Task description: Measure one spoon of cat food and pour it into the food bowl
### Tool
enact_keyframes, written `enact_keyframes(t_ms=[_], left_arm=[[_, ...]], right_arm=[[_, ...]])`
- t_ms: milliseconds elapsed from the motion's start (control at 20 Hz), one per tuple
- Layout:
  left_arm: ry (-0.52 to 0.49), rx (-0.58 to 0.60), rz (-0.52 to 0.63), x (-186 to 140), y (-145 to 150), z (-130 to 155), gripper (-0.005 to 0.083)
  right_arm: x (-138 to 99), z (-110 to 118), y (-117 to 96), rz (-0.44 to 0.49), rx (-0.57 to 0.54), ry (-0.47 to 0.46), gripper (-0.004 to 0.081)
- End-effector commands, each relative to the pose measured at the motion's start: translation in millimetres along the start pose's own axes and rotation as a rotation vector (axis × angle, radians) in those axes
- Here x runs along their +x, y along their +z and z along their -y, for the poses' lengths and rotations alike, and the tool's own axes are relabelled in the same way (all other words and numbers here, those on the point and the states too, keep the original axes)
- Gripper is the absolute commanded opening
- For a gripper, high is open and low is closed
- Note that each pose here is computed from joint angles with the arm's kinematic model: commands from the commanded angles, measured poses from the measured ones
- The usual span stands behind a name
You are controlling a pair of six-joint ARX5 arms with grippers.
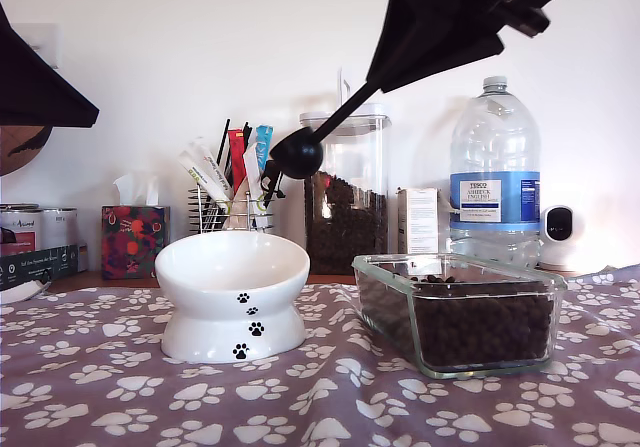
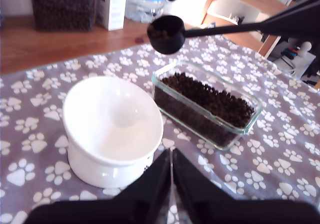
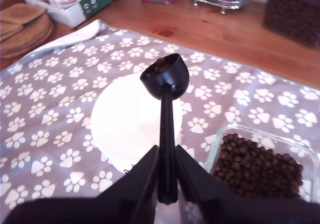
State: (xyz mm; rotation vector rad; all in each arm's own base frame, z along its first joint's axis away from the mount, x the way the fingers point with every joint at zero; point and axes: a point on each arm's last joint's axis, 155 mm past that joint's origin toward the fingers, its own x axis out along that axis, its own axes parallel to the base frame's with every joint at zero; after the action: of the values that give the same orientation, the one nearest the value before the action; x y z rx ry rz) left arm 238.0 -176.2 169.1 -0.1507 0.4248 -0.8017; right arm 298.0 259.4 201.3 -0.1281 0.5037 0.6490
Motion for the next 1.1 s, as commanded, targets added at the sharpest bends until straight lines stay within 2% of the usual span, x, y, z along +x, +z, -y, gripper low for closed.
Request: enact_keyframes(t_ms=[0,200,500,750,1050], left_arm=[[-0.012,0.014,0.012,0.2,2.6,2.7,-0.0019],[-0.012,0.014,0.013,0.2,2.7,2.8,-0.0019],[-0.020,0.015,0.014,0.1,3.2,4.2,-0.0019],[-0.020,0.015,0.014,0.1,3.2,4.3,-0.0019],[-0.020,0.015,0.014,0.1,3.2,4.3,-0.0019]], right_arm=[[9.9,-9.0,-3.5,-0.014,-0.022,0.019,-0.0013],[20.0,-17.9,-13.4,-0.041,-0.129,0.029,-0.0013],[35.2,-15.1,-25.3,-0.075,-0.360,-0.025,-0.0013],[44.4,-13.1,-22.4,-0.063,-0.550,-0.062,-0.0013],[49.8,-16.0,-20.1,-0.054,-0.800,-0.059,-0.0013]])
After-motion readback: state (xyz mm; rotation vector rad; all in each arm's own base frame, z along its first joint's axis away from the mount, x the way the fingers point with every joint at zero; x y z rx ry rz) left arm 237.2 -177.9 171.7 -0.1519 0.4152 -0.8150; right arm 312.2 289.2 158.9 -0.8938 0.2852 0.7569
